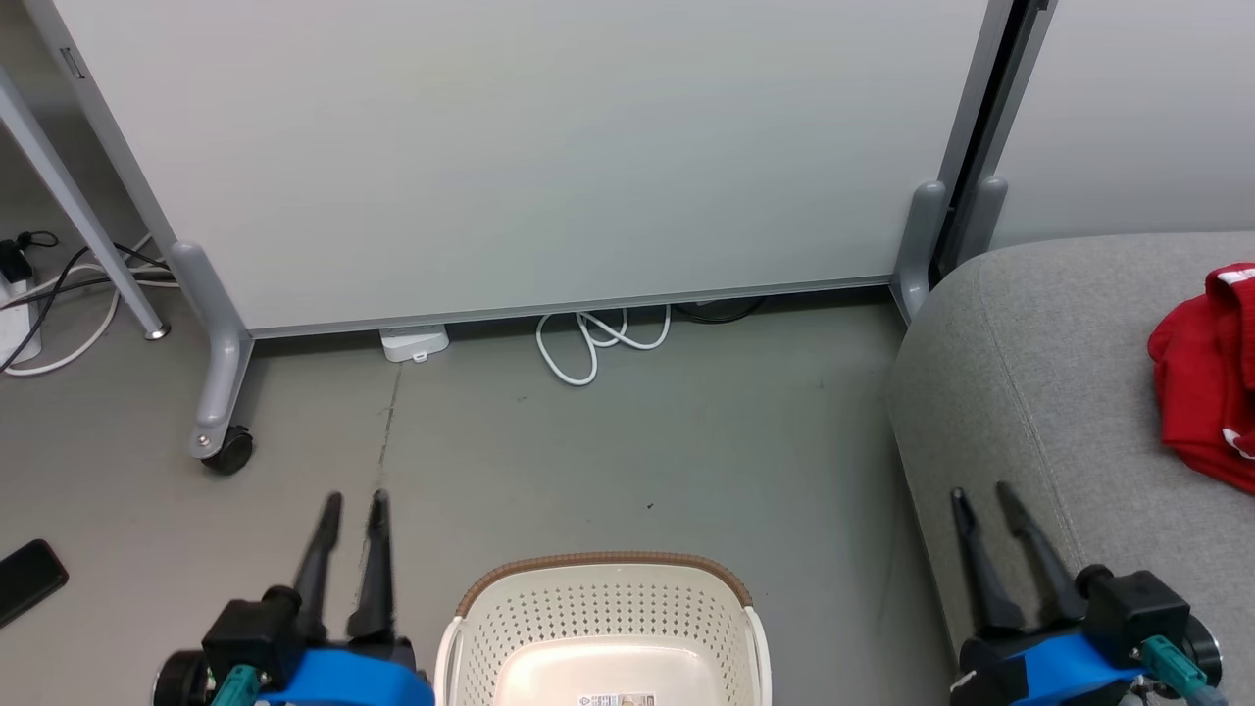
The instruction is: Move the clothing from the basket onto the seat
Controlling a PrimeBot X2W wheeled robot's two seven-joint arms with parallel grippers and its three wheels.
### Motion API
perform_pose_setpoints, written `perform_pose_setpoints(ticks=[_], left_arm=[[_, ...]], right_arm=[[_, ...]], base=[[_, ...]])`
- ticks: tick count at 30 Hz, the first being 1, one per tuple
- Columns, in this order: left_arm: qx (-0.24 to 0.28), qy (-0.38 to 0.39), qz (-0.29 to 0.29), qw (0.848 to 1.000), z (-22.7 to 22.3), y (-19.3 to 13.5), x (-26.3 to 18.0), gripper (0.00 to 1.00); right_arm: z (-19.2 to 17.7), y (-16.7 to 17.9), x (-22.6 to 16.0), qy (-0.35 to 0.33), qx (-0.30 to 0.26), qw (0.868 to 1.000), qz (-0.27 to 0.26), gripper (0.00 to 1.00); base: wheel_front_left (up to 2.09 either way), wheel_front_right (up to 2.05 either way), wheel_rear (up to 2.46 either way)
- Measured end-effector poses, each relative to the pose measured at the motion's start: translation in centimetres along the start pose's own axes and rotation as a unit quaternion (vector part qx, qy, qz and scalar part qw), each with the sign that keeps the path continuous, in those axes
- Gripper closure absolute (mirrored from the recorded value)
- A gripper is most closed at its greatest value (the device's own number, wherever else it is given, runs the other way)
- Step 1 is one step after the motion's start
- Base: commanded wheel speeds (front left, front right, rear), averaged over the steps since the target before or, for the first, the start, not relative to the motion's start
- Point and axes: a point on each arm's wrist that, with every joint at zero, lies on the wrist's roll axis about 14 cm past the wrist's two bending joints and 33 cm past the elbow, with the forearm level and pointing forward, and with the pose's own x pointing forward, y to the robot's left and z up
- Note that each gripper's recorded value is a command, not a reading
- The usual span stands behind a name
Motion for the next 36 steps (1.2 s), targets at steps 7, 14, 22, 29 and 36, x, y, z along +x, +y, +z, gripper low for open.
perform_pose_setpoints(ticks=[7, 14, 22, 29, 36], left_arm=[[-0.028, 0.049, 0.017, 0.998, -2.9, 0.6, -1.4, 1.0], [-0.093, 0.056, 0.039, 0.993, -3.0, 1.3, -1.3, 1.0], [-0.161, 0.056, 0.059, 0.984, -3.0, 2.0, -1.1, 1.0], [-0.223, 0.053, 0.071, 0.971, -2.7, 2.4, -0.7, 1.0], [-0.273, 0.048, 0.078, 0.958, -2.4, 2.7, -0.3, 1.0]], right_arm=[[-2.2, -0.5, -0.9, 0.039, 0.027, 0.999, -0.014, 1.0], [-2.4, -1.3, -1.0, 0.044, 0.096, 0.994, -0.038, 1.0], [-2.6, -2.0, -1.0, 0.047, 0.166, 0.983, -0.059, 1.0], [-2.7, -2.5, -1.0, 0.048, 0.23, 0.969, -0.076, 1.0], [-2.5, -2.9, -0.7, 0.044, 0.282, 0.955, -0.085, 1.0]], base=[[0.0, 0.0, 0.0], [0.0, 0.0, 0.0], [0.0, 0.0, 0.0], [0.0, 0.0, 0.0], [0.0, 0.0, 0.0]])
